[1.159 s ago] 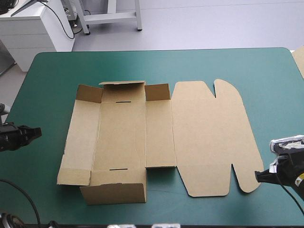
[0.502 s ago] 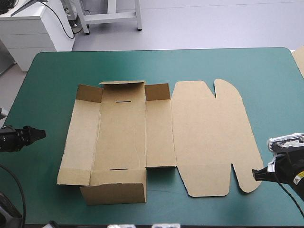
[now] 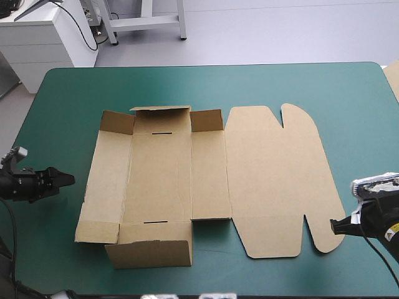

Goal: Fold the box

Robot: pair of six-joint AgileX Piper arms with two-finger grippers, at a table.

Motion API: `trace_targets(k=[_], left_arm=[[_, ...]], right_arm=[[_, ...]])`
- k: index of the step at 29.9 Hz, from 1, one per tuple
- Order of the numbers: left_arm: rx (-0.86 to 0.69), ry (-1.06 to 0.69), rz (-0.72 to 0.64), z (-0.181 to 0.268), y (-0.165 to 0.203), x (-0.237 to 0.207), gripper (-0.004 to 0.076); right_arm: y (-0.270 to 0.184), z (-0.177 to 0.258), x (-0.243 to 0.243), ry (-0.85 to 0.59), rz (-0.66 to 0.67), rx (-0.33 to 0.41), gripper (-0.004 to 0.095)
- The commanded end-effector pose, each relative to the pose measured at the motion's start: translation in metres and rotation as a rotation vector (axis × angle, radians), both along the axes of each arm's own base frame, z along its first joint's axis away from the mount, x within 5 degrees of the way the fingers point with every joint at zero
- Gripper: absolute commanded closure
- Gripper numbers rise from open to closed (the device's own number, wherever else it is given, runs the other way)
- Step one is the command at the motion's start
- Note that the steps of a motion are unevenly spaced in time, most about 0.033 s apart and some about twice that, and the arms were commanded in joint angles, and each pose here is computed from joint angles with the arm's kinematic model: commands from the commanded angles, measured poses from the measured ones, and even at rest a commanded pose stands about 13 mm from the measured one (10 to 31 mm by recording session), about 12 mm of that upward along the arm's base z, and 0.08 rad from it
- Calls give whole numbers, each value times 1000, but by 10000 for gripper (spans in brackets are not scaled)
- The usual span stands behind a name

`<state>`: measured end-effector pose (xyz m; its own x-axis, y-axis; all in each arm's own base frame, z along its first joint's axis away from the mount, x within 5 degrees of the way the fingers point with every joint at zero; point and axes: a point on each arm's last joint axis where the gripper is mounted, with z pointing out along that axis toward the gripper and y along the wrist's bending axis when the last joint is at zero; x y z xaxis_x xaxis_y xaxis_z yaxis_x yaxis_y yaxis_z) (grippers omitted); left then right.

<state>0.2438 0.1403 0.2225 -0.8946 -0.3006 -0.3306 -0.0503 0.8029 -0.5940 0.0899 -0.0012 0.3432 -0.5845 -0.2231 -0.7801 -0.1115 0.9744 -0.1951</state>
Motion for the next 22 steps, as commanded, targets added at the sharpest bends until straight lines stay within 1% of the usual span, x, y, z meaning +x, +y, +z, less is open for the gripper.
trace_targets(k=[1, 7, 9, 12, 22], left_arm=[[-47, -2, -145, 12, -24, 7, 225], [-50, 12, -254, 9, -50, 19, 225], [-44, 57, -275, 3, -54, 20, 225], [-39, 141, -275, -6, -56, 17, 225], [-147, 245, -270, -34, -72, -7, 226]], right_arm=[[0, 12, 3, -87, 5, -1, 924], [2, 14, 3, -102, 19, 8, 924], [3, 14, 3, -102, 29, 12, 924], [3, 14, 3, -102, 31, 12, 924], [3, 14, 4, -108, 33, 20, 924]])
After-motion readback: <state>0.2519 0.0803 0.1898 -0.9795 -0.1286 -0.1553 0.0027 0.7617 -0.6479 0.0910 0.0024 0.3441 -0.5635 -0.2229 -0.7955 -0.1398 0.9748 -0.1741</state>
